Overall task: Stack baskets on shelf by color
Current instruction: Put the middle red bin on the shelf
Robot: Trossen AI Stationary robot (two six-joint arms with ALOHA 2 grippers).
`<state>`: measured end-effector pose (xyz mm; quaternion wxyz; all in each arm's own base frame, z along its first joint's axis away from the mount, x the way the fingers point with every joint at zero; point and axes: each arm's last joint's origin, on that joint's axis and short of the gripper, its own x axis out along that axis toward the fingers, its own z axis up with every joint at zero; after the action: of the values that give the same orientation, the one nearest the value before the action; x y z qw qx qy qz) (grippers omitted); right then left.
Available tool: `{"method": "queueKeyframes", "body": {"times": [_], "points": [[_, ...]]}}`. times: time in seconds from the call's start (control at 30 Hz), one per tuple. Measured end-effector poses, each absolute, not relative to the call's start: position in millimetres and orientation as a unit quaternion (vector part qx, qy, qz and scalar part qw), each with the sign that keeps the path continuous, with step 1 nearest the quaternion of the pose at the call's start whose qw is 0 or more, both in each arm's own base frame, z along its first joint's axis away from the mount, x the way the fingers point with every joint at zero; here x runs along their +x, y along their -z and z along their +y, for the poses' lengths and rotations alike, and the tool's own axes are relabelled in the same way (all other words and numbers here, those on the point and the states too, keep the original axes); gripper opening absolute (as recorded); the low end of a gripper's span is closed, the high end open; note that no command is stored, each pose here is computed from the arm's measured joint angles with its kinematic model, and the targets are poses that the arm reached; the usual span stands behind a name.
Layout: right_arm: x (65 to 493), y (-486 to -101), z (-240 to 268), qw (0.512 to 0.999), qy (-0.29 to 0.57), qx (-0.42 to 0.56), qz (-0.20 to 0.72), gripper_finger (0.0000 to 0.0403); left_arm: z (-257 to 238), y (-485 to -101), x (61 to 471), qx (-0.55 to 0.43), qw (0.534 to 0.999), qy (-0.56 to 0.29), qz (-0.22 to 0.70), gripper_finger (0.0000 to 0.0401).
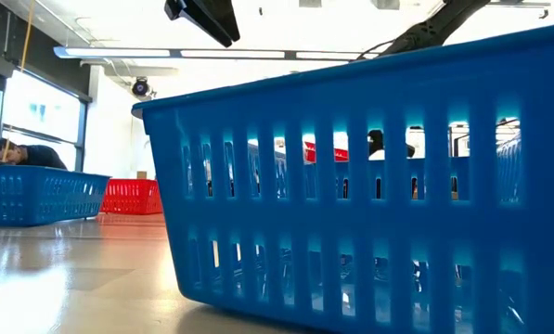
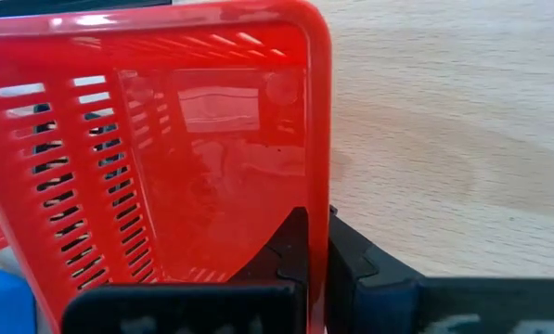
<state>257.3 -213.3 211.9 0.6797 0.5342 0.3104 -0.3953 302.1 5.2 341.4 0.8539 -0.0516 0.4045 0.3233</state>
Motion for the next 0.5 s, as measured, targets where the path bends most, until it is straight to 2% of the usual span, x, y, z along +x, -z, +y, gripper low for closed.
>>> {"method": "queueKeyframes", "body": {"times": [0.5], "points": [[257.3, -211.9, -213.4, 0.683, 0.397, 0.529, 0.312, 0.0001, 4.3, -341.7, 303.4, -0.061, 0.858, -0.311, 0.404, 0.0133]]}}
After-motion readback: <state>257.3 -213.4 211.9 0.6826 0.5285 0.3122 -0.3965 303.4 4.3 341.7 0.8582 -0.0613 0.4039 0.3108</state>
